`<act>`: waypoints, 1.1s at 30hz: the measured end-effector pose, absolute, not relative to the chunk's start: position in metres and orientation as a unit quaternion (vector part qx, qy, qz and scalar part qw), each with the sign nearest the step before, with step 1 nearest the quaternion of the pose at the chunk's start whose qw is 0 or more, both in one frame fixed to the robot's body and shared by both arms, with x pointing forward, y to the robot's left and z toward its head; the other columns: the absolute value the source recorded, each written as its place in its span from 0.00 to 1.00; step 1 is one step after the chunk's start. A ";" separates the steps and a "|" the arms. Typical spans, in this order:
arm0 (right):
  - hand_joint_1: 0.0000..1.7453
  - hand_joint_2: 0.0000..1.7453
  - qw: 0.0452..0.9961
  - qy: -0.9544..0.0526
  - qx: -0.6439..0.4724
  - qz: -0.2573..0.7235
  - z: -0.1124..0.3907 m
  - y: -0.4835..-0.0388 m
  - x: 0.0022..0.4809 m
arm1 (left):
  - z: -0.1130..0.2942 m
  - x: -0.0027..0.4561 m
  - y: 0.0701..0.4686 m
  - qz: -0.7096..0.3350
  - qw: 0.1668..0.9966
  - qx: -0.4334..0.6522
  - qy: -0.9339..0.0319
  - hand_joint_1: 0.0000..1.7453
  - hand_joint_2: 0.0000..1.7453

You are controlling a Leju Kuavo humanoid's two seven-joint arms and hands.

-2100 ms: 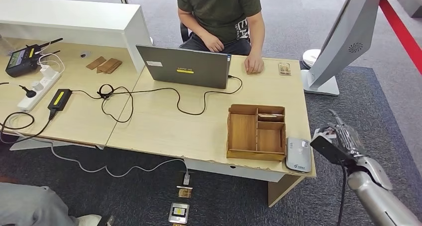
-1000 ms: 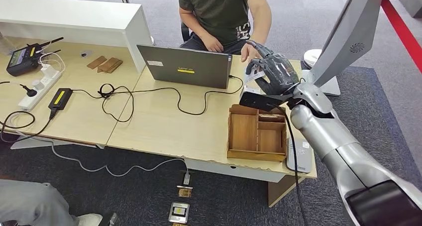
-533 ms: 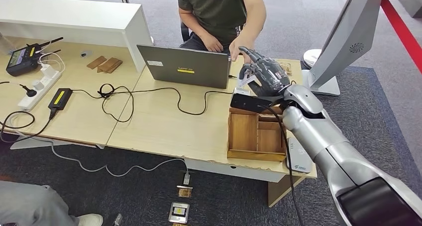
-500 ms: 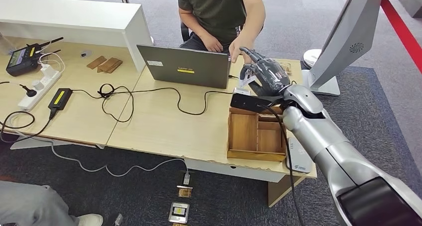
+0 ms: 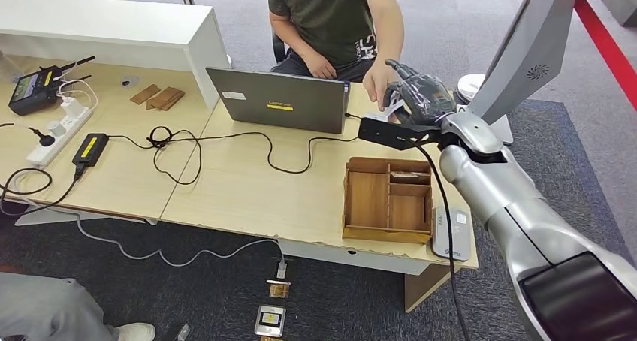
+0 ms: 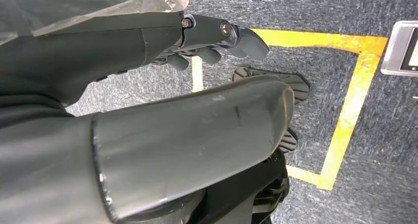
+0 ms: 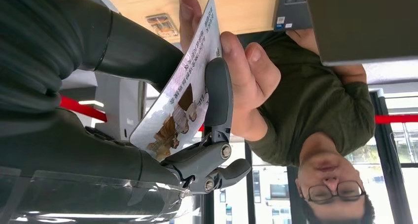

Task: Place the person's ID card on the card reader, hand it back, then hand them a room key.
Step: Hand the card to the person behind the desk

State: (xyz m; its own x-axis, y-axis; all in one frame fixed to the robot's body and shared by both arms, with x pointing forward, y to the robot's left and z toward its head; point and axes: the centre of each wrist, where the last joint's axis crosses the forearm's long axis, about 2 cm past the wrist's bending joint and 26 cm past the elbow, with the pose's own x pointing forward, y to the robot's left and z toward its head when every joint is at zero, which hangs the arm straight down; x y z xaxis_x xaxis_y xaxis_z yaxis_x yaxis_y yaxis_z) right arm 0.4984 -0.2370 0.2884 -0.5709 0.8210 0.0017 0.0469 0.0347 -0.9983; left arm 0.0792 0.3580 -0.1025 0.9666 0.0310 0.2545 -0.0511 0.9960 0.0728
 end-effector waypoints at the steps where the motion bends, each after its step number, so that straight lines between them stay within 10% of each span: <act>1: 1.00 1.00 0.317 -0.645 -0.337 0.608 0.291 -0.236 0.499 | -0.102 0.079 0.358 0.021 0.991 0.040 -0.127 0.00 0.00; 13: 0.98 1.00 0.312 -0.644 -0.332 0.614 0.291 -0.232 0.499 | -0.103 0.079 0.355 0.018 0.991 0.038 -0.125 0.00 0.00; 15: 0.48 1.00 0.312 -0.643 -0.333 0.615 0.291 -0.232 0.499 | -0.103 0.079 0.354 0.018 0.991 0.037 -0.125 0.00 0.00; 17: 0.00 0.50 0.310 -0.642 -0.332 0.617 0.290 -0.232 0.499 | -0.103 0.079 0.354 0.018 0.991 0.037 -0.125 0.00 0.00; 19: 0.00 0.00 0.306 -0.642 -0.331 0.620 0.290 -0.233 0.499 | -0.103 0.079 0.354 0.018 0.991 0.037 -0.125 0.00 0.00; 33: 0.00 0.00 0.285 -0.635 -0.340 0.633 0.290 -0.228 0.498 | -0.103 0.079 0.354 0.019 0.991 0.040 -0.122 0.00 0.00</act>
State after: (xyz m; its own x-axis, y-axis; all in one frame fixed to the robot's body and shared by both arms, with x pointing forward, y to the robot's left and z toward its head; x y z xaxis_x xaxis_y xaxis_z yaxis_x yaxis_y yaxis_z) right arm 0.4983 -0.2284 0.2897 -0.6071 0.7917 -0.0681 0.0708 -0.0315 -0.9970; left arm 0.0793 0.3538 -0.1030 0.9694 0.0279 0.2441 -0.0476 0.9960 0.0753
